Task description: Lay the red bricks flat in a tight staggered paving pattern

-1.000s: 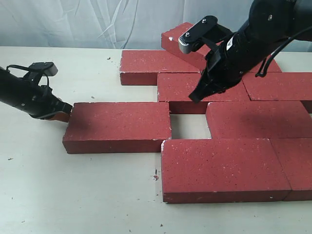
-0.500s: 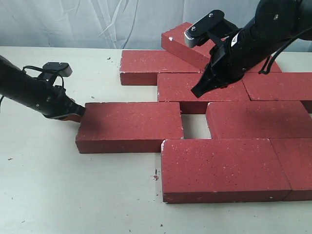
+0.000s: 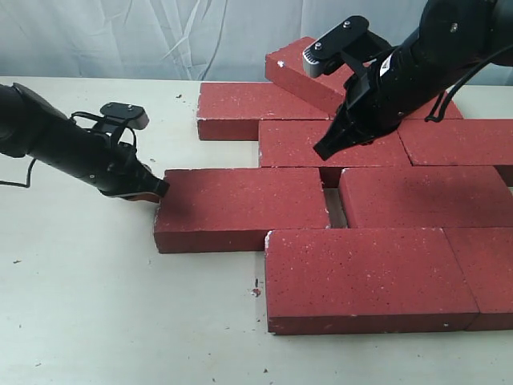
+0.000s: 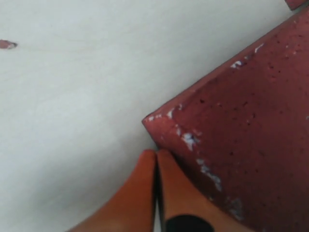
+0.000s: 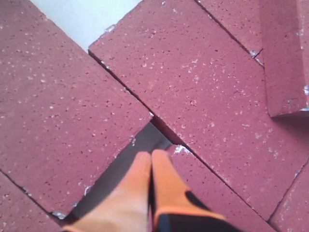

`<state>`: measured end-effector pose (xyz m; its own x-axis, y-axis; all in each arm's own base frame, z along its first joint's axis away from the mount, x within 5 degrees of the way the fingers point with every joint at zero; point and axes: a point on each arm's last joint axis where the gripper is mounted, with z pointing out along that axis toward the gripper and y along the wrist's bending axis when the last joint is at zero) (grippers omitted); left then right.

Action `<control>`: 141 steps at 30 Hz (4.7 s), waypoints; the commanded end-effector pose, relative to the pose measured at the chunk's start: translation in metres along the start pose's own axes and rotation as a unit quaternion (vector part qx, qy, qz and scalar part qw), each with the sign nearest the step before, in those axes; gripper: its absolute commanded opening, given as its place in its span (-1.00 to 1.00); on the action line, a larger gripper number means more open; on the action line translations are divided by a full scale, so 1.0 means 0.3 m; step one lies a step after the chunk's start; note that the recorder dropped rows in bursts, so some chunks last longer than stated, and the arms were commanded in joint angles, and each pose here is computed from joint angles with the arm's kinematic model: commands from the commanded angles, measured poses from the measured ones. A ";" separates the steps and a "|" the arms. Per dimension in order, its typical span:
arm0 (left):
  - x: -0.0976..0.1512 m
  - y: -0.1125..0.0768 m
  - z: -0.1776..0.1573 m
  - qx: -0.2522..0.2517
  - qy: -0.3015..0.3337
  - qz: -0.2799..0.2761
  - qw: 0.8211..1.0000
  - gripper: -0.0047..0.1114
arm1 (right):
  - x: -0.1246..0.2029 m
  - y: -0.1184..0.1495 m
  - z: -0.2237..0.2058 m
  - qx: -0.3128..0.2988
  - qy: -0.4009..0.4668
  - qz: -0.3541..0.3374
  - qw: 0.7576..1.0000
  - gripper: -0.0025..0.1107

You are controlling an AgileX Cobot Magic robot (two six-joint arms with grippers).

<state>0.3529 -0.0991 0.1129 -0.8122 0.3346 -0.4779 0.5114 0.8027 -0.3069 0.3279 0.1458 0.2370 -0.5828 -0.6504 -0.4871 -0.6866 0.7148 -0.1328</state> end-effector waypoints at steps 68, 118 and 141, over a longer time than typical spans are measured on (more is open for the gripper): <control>-0.039 -0.124 0.034 0.047 0.025 0.075 0.996 -0.92 | -0.005 -0.005 -0.010 0.001 -0.017 0.015 1.000 -0.97; -0.119 -0.045 -0.146 -0.028 -0.028 0.093 0.995 -0.92 | -0.069 0.044 -0.014 -0.026 -0.099 0.060 0.993 -0.97; -0.501 0.073 -0.311 -0.088 -0.056 0.023 0.994 -0.92 | -0.245 -0.579 -0.001 0.096 -0.131 0.181 0.970 -0.97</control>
<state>0.4624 -0.0853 0.2647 -0.6854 0.3078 -0.6599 0.4841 0.8696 -0.0972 0.4635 0.0758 0.3091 -0.6180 -0.3053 -0.7245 -0.3808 0.9225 -0.0640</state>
